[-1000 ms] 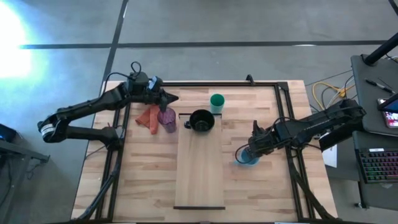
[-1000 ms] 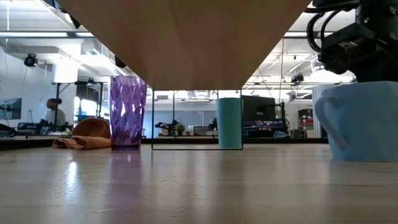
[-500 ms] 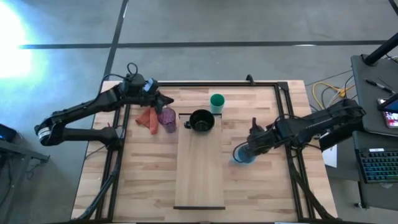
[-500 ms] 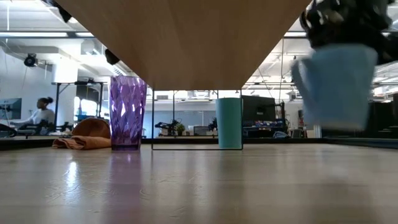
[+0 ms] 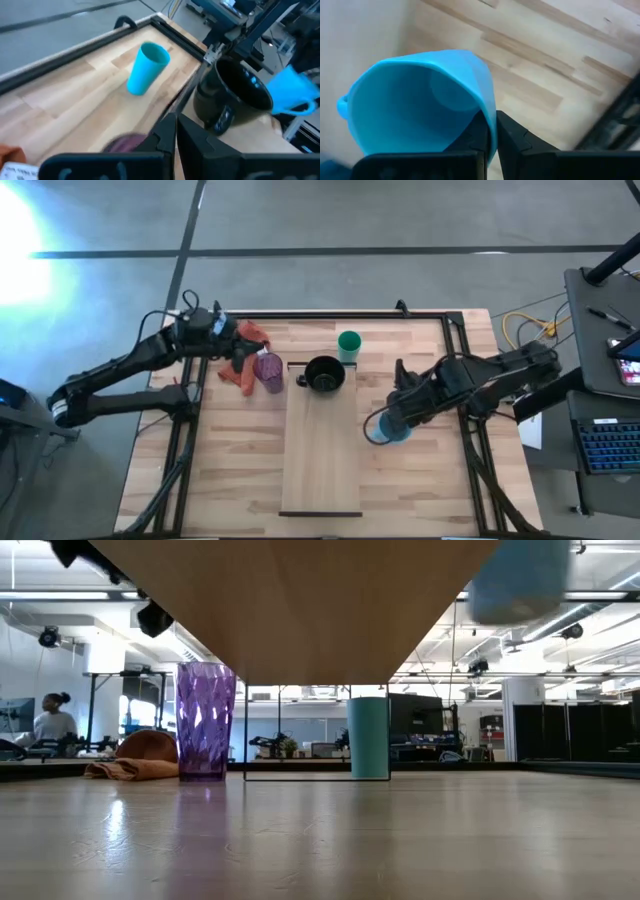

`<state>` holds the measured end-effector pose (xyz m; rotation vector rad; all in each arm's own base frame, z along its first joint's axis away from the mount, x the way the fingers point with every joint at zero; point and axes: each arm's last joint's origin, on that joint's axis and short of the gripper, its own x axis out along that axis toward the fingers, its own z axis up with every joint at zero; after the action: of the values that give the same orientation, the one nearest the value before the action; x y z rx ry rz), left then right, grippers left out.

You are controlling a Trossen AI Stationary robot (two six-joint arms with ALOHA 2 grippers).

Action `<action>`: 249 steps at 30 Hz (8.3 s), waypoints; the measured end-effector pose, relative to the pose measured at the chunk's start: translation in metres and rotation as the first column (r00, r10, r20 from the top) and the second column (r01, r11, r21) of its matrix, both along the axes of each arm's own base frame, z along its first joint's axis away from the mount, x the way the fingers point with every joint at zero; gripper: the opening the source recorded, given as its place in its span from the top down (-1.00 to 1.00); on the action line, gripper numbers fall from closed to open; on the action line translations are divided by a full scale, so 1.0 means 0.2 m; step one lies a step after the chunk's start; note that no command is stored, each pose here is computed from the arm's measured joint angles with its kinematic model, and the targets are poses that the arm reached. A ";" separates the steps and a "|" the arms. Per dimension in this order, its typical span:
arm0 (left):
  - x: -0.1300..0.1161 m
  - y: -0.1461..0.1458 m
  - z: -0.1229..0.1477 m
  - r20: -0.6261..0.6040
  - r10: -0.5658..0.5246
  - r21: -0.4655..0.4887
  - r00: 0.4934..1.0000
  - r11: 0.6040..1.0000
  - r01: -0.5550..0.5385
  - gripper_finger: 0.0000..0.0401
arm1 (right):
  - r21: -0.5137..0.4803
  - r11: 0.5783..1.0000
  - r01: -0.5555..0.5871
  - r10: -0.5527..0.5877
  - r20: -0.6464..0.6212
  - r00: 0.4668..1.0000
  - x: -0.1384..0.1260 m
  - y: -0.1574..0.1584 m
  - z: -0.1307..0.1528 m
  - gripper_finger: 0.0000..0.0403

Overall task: Stack small to large cups/mugs on shelf
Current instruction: Put the blue cup on the shelf, then put the green cup on the shelf

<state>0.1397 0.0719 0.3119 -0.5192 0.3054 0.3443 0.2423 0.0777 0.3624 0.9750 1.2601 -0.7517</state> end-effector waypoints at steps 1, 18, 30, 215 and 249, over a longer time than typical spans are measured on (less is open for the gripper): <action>-0.01 -0.01 -0.02 -0.001 -0.002 -0.006 1.000 1.000 0.002 1.00 | -0.010 1.000 0.003 -0.003 0.010 1.000 0.02 0.01 0.03 0.93; -0.11 -0.08 -0.07 0.148 0.024 -0.061 0.989 0.998 -0.015 1.00 | -0.102 0.994 -0.036 0.050 0.149 0.988 0.54 -0.02 0.14 0.93; -0.08 -0.06 -0.10 0.110 0.020 -0.074 0.994 0.997 -0.012 1.00 | -0.037 0.998 -0.052 0.057 0.146 0.988 0.67 -0.09 0.10 0.93; -0.05 -0.51 0.10 0.421 -0.312 -0.092 0.852 0.920 0.382 1.00 | -0.207 0.838 -0.505 0.545 0.274 0.792 0.52 0.16 0.26 0.96; 0.35 -1.26 -0.01 0.118 -0.215 -0.050 0.969 0.974 0.222 1.00 | -0.391 0.740 -0.547 0.648 0.196 0.736 0.67 0.25 0.11 0.96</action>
<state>0.2104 -0.1805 0.3094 -0.5585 0.2618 0.0913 0.3773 0.1285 0.3844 0.3526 1.0363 -0.2361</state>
